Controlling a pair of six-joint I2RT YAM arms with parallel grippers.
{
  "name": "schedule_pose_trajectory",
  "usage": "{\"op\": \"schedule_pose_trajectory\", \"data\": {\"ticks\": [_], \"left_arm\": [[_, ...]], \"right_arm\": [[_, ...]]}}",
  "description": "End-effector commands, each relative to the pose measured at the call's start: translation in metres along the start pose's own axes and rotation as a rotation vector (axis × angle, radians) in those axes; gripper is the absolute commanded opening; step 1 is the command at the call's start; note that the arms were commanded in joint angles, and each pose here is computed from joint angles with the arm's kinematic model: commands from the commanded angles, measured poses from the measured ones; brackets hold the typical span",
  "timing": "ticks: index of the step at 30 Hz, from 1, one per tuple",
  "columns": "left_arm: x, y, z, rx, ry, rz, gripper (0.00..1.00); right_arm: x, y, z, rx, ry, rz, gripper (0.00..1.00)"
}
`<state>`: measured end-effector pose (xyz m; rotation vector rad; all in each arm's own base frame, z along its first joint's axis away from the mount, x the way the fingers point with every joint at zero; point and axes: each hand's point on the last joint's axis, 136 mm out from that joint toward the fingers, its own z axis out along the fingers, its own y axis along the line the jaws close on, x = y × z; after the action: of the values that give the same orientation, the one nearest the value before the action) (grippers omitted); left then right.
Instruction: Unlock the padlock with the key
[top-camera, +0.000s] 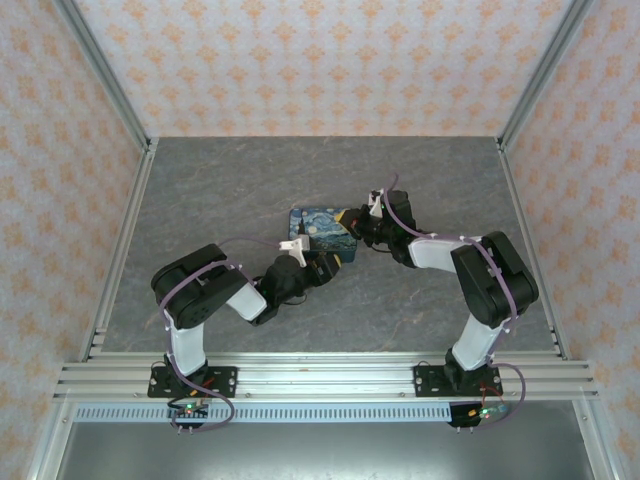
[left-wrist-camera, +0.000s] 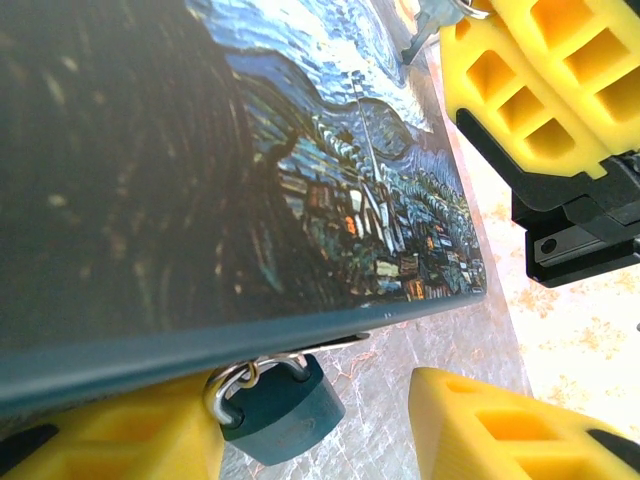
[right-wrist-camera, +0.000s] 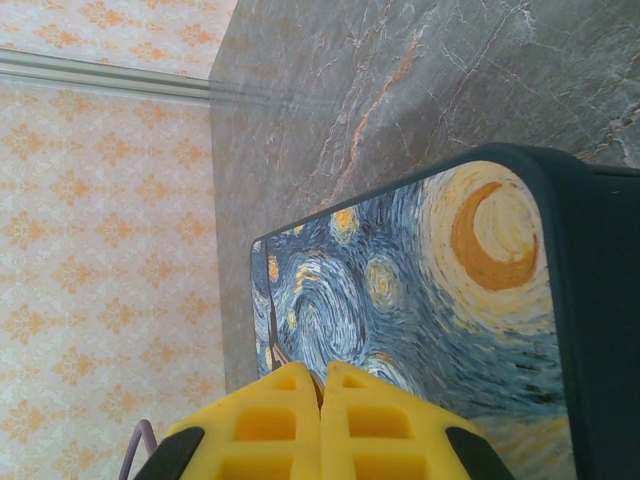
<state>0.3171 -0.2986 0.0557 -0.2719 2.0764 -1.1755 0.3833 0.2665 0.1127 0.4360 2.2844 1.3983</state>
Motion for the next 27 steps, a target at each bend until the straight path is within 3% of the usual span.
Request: {"op": "schedule_pose_trajectory", "data": {"ticks": [1, 9, 27], "left_arm": [[-0.013, -0.023, 0.006, 0.079, -0.051, 0.015, 0.49], [-0.01, -0.051, 0.008, 0.188, 0.002, 0.035, 0.5], [-0.029, -0.01, 0.007, 0.083, -0.082, -0.034, 0.48]], "right_arm": [[0.014, -0.023, 0.004, 0.063, 0.049, 0.024, 0.0], [0.015, -0.022, 0.004, 0.062, 0.055, 0.022, 0.0], [0.018, -0.026, 0.006, 0.062, 0.075, 0.027, 0.0]]}}
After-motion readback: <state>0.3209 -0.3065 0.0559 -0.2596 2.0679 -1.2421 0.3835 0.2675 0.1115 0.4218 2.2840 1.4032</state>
